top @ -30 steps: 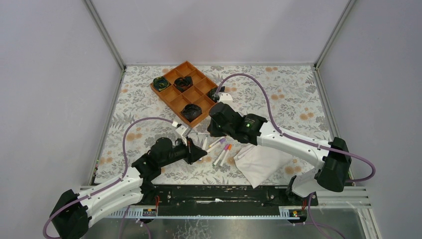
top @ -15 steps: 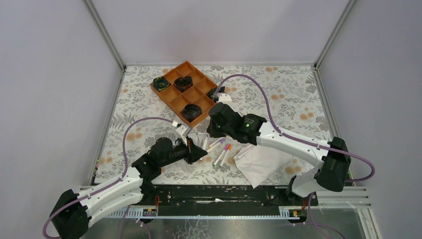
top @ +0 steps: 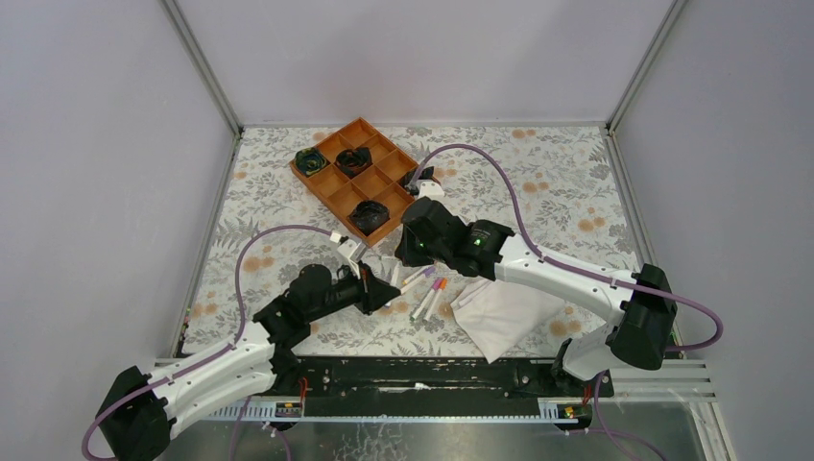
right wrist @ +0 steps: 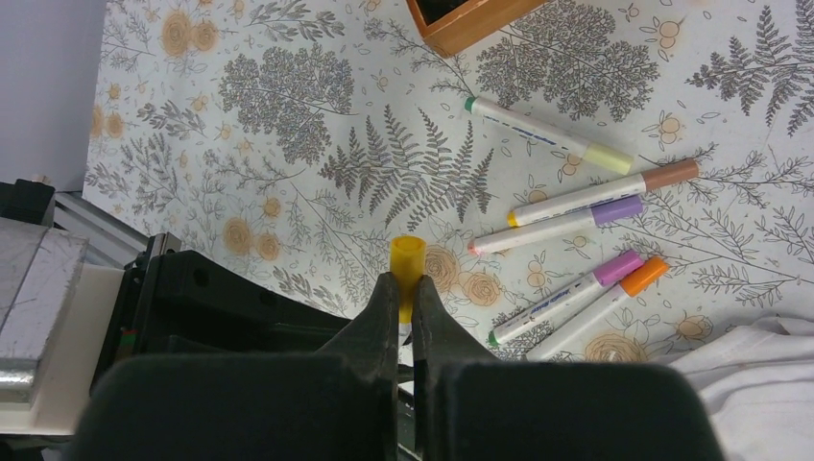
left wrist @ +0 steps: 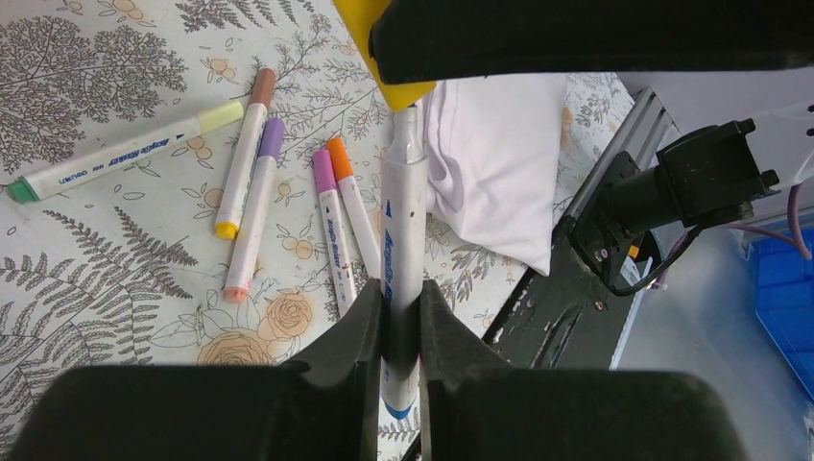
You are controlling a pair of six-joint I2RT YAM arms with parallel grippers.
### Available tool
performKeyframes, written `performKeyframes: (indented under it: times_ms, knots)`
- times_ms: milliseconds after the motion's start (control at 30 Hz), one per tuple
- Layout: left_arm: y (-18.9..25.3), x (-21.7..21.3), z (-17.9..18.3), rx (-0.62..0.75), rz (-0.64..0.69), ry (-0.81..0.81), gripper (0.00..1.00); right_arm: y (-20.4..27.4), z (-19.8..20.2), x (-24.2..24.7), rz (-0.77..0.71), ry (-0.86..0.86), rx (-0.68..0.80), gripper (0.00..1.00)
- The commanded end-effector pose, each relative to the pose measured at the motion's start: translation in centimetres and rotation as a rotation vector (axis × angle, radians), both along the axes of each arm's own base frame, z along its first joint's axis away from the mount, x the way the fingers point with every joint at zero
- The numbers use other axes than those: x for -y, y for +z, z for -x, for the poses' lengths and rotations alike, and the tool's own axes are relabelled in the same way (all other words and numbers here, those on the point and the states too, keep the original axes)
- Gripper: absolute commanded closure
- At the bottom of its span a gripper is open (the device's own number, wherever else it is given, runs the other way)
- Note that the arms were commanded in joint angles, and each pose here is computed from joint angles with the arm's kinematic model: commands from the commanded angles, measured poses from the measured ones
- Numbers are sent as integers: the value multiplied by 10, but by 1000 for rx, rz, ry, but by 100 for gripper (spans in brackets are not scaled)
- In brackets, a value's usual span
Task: Insert the pens into the pen caps
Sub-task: Insert the pen cap onto the pen.
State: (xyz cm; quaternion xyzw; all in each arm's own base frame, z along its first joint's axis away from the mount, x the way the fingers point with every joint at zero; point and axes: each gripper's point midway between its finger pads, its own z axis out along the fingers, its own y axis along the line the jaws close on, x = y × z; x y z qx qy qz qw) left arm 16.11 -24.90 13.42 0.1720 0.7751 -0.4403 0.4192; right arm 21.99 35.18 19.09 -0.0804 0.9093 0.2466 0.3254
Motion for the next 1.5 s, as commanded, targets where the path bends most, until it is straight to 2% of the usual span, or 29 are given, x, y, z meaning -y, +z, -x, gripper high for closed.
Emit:
performKeyframes:
  times_ms: [0,567,1333,1367,1467]
  knots:
    - [36,7,-9,82,84,16,100,6,-3,-6,-26,17,17,100]
    - [36,4,-18,9,102,102,100,10,-2,-5,-54,25,42,100]
    - [45,2,-18,32,138,108,100,14,11,4,-88,57,39,100]
    - [45,2,-17,33,139,108,100,15,13,6,-93,59,43,99]
    - [44,1,-17,34,134,108,100,29,16,16,-131,50,81,82]
